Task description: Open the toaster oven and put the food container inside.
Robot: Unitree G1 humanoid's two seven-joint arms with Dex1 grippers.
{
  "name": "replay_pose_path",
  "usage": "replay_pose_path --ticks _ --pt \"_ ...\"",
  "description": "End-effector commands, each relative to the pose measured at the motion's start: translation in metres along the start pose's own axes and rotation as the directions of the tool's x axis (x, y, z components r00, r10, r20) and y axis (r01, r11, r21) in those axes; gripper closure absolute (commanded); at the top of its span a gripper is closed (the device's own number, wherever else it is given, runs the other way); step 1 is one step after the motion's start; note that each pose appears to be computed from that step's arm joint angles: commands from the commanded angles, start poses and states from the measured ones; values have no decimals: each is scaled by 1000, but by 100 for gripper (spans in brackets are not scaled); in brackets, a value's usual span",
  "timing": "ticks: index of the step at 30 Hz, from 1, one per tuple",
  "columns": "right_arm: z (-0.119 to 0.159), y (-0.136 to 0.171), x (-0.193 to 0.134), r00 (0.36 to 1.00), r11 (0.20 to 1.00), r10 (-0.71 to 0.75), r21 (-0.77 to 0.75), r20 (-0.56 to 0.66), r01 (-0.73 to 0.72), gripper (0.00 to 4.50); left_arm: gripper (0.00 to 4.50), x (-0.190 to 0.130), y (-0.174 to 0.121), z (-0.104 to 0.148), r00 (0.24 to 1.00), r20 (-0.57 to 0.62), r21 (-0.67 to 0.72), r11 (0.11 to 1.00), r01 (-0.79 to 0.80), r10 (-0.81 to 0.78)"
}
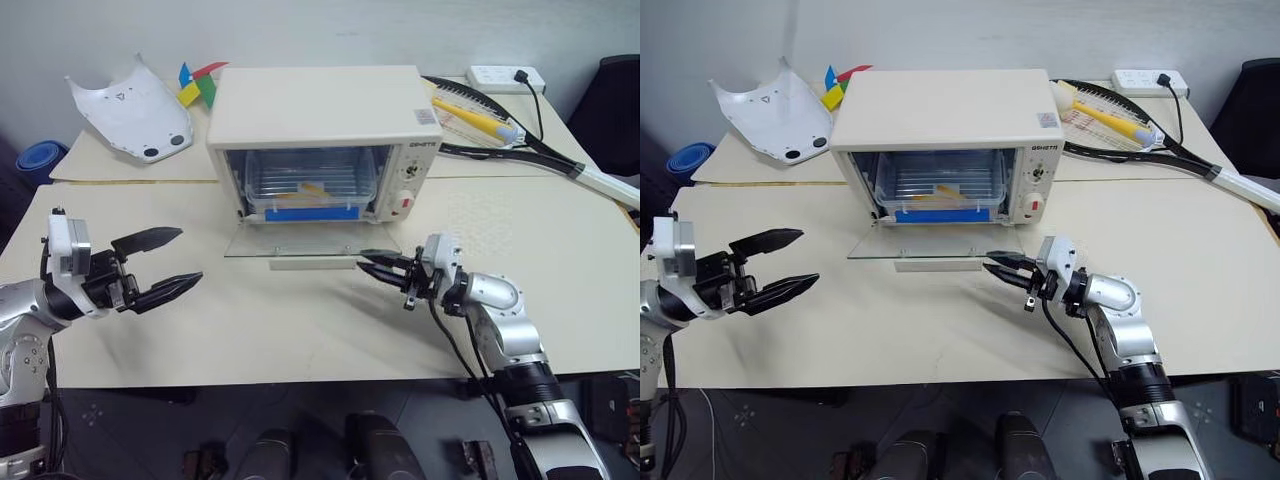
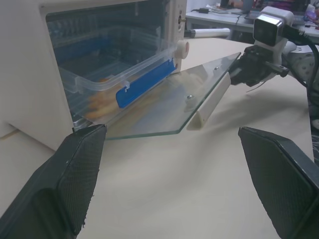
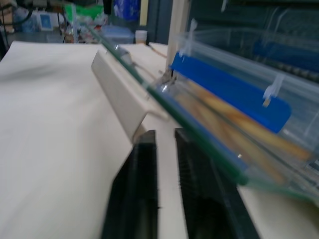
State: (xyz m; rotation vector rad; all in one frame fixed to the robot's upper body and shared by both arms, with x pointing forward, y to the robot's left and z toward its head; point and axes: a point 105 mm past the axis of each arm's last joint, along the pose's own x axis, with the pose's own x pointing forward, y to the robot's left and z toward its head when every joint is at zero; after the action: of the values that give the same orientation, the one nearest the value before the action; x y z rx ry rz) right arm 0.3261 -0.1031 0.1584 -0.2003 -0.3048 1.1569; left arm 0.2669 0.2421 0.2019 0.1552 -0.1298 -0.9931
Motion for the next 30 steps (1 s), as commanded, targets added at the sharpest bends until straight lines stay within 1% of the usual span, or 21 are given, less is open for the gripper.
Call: replay_pose_path --ticks 1,4,9,11,13,16,17,19,20,23,27,30 --pt "29 -13 7 993 999 -46 -24 110 49 448 0 -4 2 14 998 49 44 998 -33 31" --pt "42 -24 11 981 995 -89 -26 174 95 448 0 -3 4 15 997 65 43 998 -50 47" --pt "61 -46 13 952 980 -178 -42 248 194 448 0 -1 6 15 994 88 35 997 -72 68" --pt "68 -50 12 945 979 -185 -29 270 200 448 0 -1 6 14 993 92 36 996 -78 74" --pt "68 -46 9 958 986 -140 -47 252 157 448 0 -2 4 13 993 88 39 996 -80 76" --pt "57 -30 -3 989 995 -32 -94 145 46 448 0 -6 -1 6 997 41 56 996 -66 64" --pt "49 -23 -11 997 994 11 -111 80 -2 432 0 -10 -3 0 997 8 78 994 -72 71" --pt "38 -14 -26 998 990 59 -127 -2 -59 397 0 -15 -7 -13 995 -52 102 992 -75 81" --pt "31 -9 -35 996 990 69 -120 -48 -75 367 0 -19 -10 -24 991 -101 95 993 -74 84" --pt "14 3 -57 985 985 97 -128 -142 -115 267 0 -29 -18 -45 982 -161 89 992 -87 101" --pt "-1 11 -81 977 988 66 -125 -204 -93 140 0 -31 -25 -57 971 -206 98 989 -107 125" --pt "-6 13 -88 979 988 24 -143 -202 -54 44 0 -30 -28 -60 968 -201 112 985 -132 153"
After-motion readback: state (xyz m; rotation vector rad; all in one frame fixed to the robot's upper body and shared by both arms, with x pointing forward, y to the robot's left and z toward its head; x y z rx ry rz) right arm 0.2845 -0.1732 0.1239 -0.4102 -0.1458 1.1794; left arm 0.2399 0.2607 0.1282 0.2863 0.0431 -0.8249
